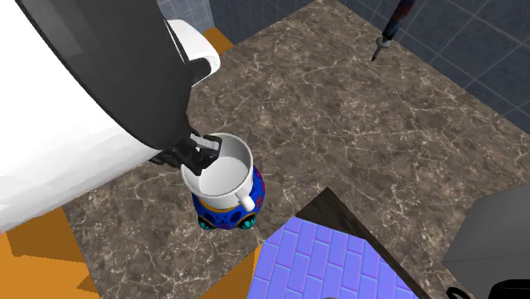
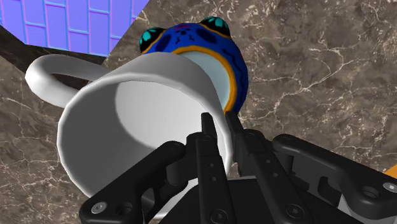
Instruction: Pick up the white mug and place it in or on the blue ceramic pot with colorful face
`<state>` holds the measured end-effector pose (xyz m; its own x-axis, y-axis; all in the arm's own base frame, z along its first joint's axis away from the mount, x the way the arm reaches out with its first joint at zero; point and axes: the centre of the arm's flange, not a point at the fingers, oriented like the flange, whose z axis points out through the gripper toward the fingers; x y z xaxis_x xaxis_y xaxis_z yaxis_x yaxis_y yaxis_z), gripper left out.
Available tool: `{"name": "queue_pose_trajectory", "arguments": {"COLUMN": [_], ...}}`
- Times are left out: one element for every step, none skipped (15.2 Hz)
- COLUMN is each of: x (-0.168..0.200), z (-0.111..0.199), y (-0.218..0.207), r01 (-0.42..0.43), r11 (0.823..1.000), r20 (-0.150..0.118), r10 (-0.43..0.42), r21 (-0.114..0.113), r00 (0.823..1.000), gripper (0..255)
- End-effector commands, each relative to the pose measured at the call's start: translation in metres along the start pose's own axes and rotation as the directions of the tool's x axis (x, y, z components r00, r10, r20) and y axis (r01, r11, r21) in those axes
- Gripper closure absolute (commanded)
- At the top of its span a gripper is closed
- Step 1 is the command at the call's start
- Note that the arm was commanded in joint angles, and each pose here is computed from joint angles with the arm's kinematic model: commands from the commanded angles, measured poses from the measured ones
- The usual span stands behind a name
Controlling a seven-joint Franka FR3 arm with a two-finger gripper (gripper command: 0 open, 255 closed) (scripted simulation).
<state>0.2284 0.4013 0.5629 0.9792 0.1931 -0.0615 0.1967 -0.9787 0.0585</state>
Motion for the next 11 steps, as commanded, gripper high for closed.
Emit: {"name": "queue_pose_trajectory", "arguments": {"x": [-0.002, -0.001, -0.001, -0.001, -0.001, 0.000, 0.000, 0.000, 0.001, 0.001, 0.001], "z": [0.010, 0.015, 0.020, 0.025, 0.031, 0.036, 0.041, 0.046, 0.052, 0.057, 0.062], "y": [-0.002, -0.002, -0.002, -0.003, -0.003, -0.003, -0.003, -0.004, -0.004, -0.004, -0.005], "r01": [-0.001, -0.001, -0.001, -0.001, -0.001, -0.001, -0.001, -0.001, -0.001, -0.001, -0.001], "r11": [1.000, 1.000, 1.000, 1.000, 1.000, 1.000, 1.000, 1.000, 1.000, 1.000, 1.000], "r20": [0.000, 0.000, 0.000, 0.000, 0.000, 0.000, 0.000, 0.000, 0.000, 0.000, 0.000], "r10": [0.001, 0.001, 0.001, 0.001, 0.001, 0.001, 0.001, 0.001, 0.001, 0.001, 0.001], "r21": [0.000, 0.000, 0.000, 0.000, 0.000, 0.000, 0.000, 0.000, 0.000, 0.000, 0.000], "r00": [1.000, 1.000, 1.000, 1.000, 1.000, 1.000, 1.000, 1.000, 1.000, 1.000, 1.000], "gripper": [255, 255, 255, 255, 255, 255, 255, 255, 255, 255, 255]}}
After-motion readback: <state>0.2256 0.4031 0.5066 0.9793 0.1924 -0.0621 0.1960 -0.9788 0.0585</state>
